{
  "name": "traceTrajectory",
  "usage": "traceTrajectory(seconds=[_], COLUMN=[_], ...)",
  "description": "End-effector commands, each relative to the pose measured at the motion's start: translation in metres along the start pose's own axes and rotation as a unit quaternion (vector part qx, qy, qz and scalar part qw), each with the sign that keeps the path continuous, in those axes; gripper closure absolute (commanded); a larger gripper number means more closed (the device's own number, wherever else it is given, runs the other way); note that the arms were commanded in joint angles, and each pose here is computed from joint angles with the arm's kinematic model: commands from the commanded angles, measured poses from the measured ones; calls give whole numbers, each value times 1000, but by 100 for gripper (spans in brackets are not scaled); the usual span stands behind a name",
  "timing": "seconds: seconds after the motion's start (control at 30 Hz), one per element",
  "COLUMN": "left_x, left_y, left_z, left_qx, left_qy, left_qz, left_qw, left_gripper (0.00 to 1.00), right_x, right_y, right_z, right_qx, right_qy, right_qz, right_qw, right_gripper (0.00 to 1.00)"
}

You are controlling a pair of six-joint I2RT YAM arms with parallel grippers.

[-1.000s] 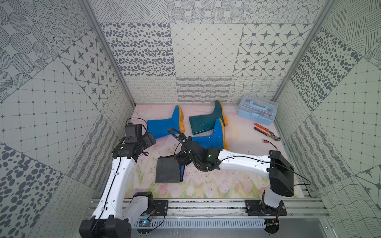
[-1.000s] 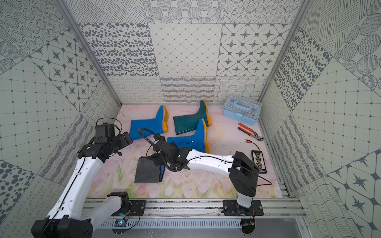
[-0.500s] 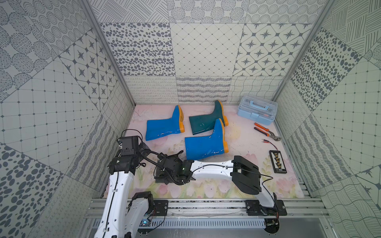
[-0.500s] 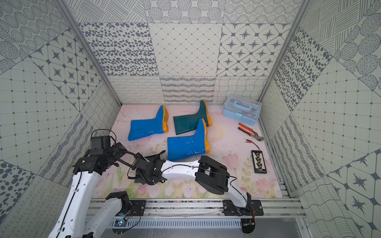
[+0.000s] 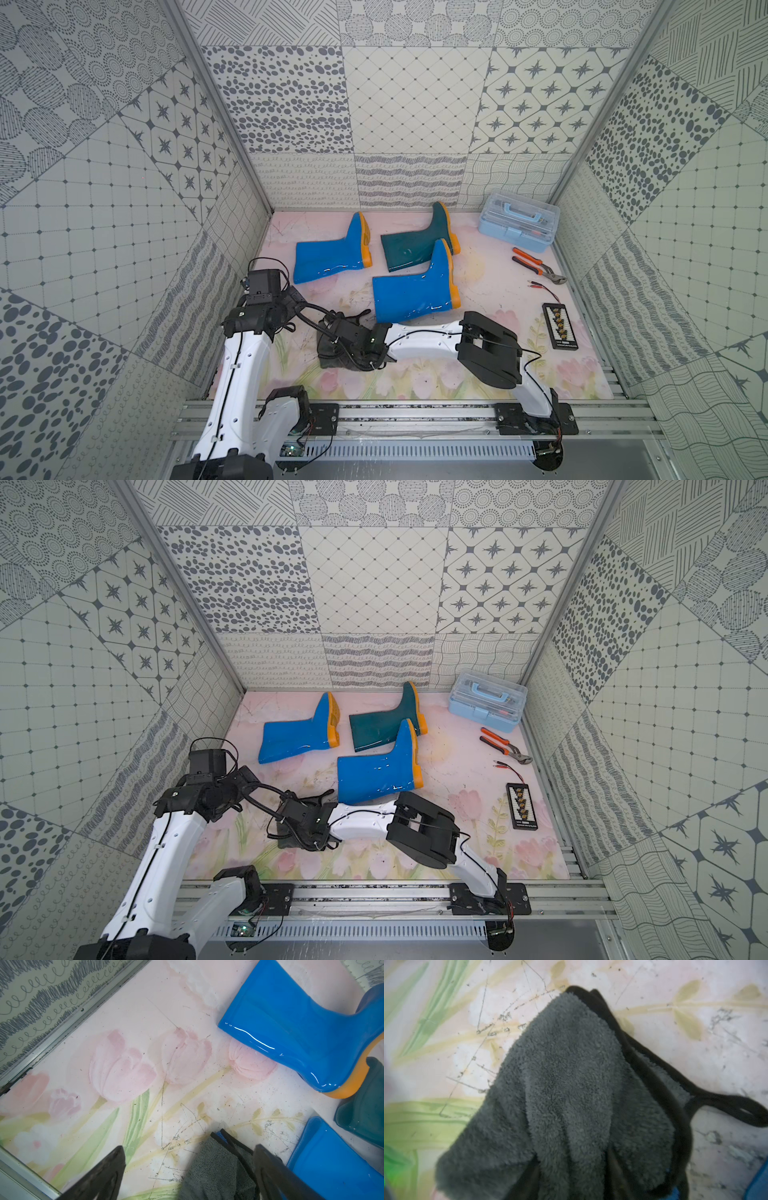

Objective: Wipe the rubber boots with a cloth
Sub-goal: Pick up the cleaning item at the center of the board, then wipe the dirt off the rubber boot.

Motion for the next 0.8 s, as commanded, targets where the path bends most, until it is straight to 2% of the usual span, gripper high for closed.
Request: traceTrajectory(seconds=[0.0, 0.07, 0.13, 0.27, 0.4, 0.47, 0.57, 0.67, 0.77], left_x=[5, 5, 4, 0, -17, -30, -46, -57, -67], left_y=[7, 12, 16, 20, 26, 33, 50, 62, 72], left_z=[-18, -28, -39, -63, -92, -104, -118, -131, -144], left_qx=[-66, -100, -144, -239, -270, -283, -316, -339, -329], left_qy=[41, 56, 67, 84, 130, 130, 108, 100, 113], left_qz=[32, 57, 81, 119, 157, 185, 216, 221, 232], left_qw=[996, 992, 984, 960, 941, 932, 917, 909, 908], left_gripper=[3, 3, 3, 11, 14, 16, 29, 41, 51], right_x=[-22, -14, 1, 30, 44, 47, 47, 45, 38], right_y=[-17, -38, -71, -140, -197, -215, -223, -212, -188], right_z=[-15, -21, -24, -47, -88, -115, -155, -184, -201], right_qx=[38, 35, 35, -4, -71, -104, -150, -181, -185], right_qy=[26, 19, 8, 25, 56, 76, 94, 102, 114], right_qz=[31, 4, -47, -143, -201, -200, -185, -149, -111], right_qw=[998, 999, 998, 989, 975, 971, 967, 967, 970], right_gripper=[100, 100, 100, 100, 100, 100, 100, 100, 100])
Point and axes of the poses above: each gripper's point midway between its finger pads, its own y axis out along the fingers, its own z axis along the line the jaws close on, x = y × z, the point moved 8 cm from there along -y, back along the fingers, and after that the axes turned 3 degrees about y, right-handed, at the moved point
